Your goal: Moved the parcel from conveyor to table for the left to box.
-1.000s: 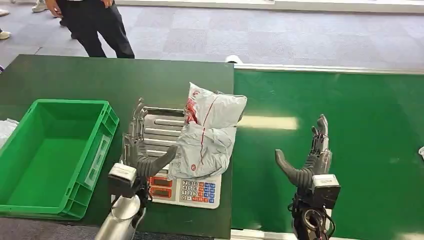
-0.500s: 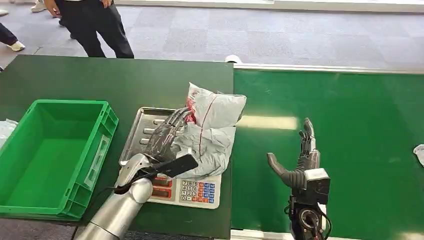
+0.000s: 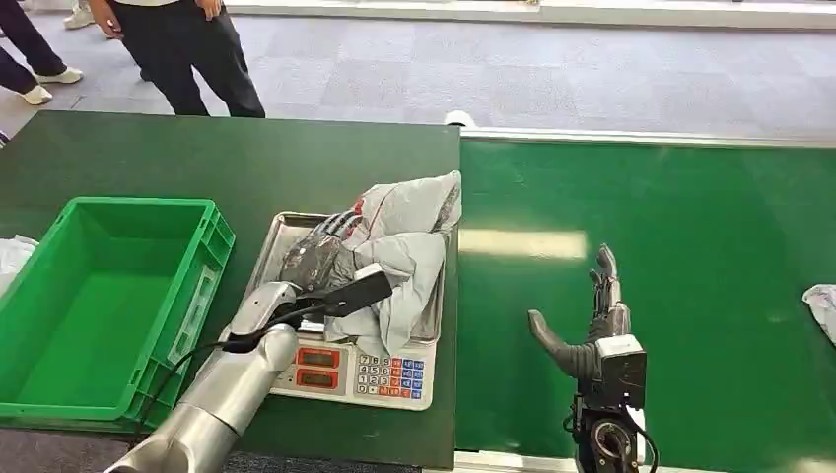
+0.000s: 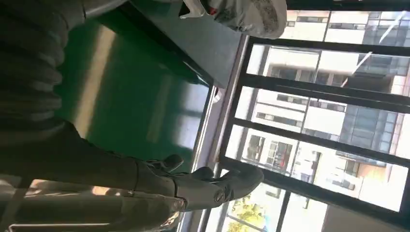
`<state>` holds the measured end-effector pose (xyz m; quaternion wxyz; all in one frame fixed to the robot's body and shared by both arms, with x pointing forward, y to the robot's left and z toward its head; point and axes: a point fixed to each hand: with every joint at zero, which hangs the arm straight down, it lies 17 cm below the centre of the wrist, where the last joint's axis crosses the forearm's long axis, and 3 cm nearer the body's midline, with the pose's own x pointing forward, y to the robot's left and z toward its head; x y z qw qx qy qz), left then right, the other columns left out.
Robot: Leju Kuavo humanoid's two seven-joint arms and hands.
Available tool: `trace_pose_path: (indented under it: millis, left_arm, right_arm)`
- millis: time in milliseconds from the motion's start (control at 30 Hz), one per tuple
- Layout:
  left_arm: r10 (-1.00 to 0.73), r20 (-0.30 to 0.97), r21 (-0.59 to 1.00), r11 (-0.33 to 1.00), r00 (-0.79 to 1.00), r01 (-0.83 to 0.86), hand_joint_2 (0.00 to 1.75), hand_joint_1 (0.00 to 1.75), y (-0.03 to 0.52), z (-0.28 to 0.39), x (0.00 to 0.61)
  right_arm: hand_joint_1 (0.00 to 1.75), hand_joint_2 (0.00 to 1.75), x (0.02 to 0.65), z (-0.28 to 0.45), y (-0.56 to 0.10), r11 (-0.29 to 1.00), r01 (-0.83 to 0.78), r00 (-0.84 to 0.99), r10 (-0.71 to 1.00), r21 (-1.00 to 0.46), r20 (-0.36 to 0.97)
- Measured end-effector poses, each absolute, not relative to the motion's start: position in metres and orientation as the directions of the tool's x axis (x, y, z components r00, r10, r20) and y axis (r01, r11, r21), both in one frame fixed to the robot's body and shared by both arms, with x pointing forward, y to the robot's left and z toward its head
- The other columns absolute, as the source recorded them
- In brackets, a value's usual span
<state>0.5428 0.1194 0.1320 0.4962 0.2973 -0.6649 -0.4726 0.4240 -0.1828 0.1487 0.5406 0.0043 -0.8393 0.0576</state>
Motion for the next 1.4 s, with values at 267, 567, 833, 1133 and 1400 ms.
trace_pose_path:
  millis: [267,567,833,1133,1400]
  left_arm:
    - [-0.856,0.368,0.927,0.369,-0.362,0.068,1.75,1.75,0.117,0.133,0.540]
    - [-0.820,0.368,0.916,0.402,-0.439,0.017,1.75,1.75,0.106,0.153,0.532]
    - [-0.792,0.358,0.889,0.450,-0.495,-0.077,1.75,1.75,0.102,0.176,0.526]
    - [-0.704,0.363,0.749,0.610,-0.610,-0.258,1.75,1.75,0.101,0.237,0.504]
    - [-0.667,0.323,0.625,0.683,-0.672,-0.377,1.75,1.75,0.110,0.275,0.480]
  right_arm:
    - [0.00,1.75,0.422,0.142,-0.189,0.995,-0.050,-0.399,0.058,-0.085,0.915]
    - [0.00,1.75,0.420,0.138,-0.194,0.996,-0.035,-0.387,0.060,-0.079,0.920]
    - [0.00,1.75,0.419,0.135,-0.197,0.997,-0.023,-0.380,0.060,-0.075,0.923]
    - [0.00,1.75,0.418,0.135,-0.198,0.998,-0.014,-0.377,0.054,-0.063,0.925]
    - [0.00,1.75,0.419,0.136,-0.201,0.999,0.003,-0.378,0.051,-0.054,0.924]
